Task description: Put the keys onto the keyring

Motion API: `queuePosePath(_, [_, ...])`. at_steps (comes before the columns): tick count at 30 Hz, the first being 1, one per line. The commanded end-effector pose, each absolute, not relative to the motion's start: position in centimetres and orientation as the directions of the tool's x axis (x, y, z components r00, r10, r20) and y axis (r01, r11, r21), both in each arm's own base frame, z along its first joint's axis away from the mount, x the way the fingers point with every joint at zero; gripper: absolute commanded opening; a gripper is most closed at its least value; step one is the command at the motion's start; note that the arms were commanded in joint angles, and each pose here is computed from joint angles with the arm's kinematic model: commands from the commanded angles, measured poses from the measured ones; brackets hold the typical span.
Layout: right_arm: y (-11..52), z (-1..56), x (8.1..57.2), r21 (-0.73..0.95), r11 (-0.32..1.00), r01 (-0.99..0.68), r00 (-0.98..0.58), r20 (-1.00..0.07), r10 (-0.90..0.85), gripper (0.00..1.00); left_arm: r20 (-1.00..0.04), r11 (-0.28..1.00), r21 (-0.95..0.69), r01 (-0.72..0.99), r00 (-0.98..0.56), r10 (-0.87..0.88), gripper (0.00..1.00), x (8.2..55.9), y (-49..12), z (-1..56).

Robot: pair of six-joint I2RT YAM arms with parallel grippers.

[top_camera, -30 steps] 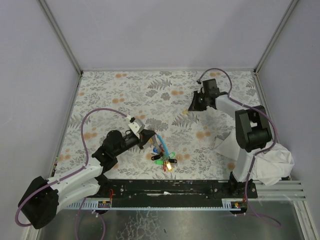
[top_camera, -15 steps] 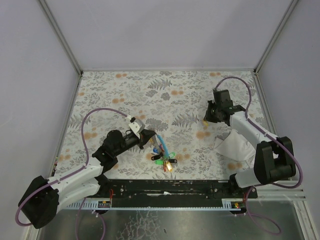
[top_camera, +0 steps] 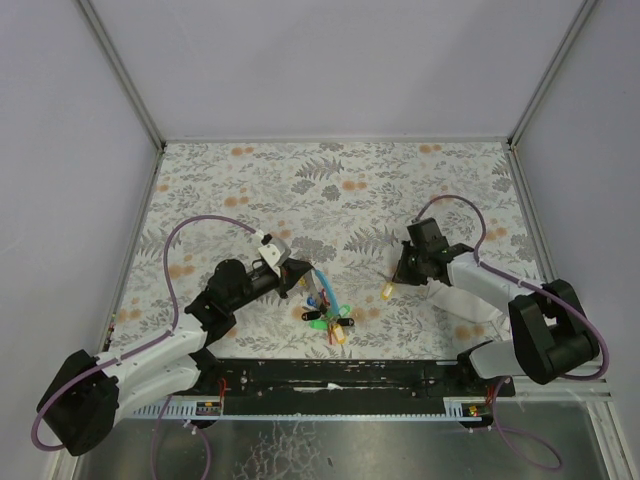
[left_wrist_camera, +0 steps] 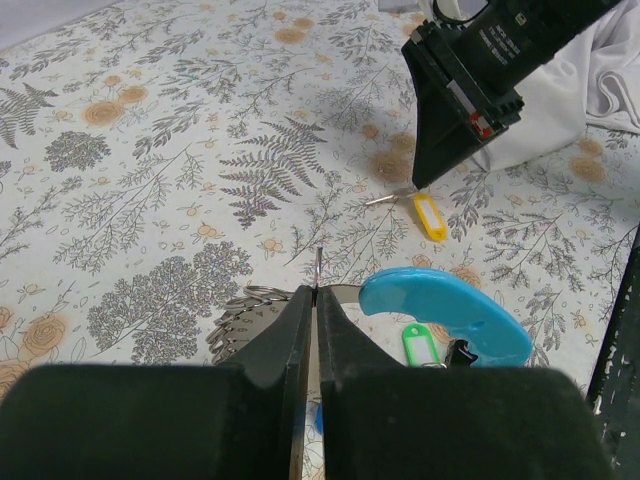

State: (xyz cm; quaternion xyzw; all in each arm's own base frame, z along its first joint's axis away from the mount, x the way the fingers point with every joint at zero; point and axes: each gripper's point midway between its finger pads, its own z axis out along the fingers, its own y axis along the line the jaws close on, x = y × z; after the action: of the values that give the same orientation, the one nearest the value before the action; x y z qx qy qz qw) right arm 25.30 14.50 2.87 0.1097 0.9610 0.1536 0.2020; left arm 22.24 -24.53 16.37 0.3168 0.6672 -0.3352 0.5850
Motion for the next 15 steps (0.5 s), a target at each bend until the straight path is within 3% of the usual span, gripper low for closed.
queuePosePath(1, [17.1, 3.7, 25.5, 0.426, 0.889, 0.168, -0.860, -0.378, 0.343, 0.03, -0.994, 0.559, -0.077, 0.826, -0.109, 0.025, 0.00, 22.3, -25.0, 17.2])
queuePosePath(9, [19.6, 3.7, 24.1, 0.458, 0.886, 0.068, -0.907, -0.342, 0.246, 0.20, -0.993, 0.561, -0.079, 0.824, -0.117, 0.032, 0.00, 22.4, -25.1, 17.0])
queuePosePath(15, [18.1, 3.8, 22.3, 0.374, 0.927, -0.029, -0.934, -0.340, 0.108, 0.49, -0.992, 0.562, -0.081, 0.823, -0.123, 0.037, 0.00, 22.5, -25.1, 16.8])
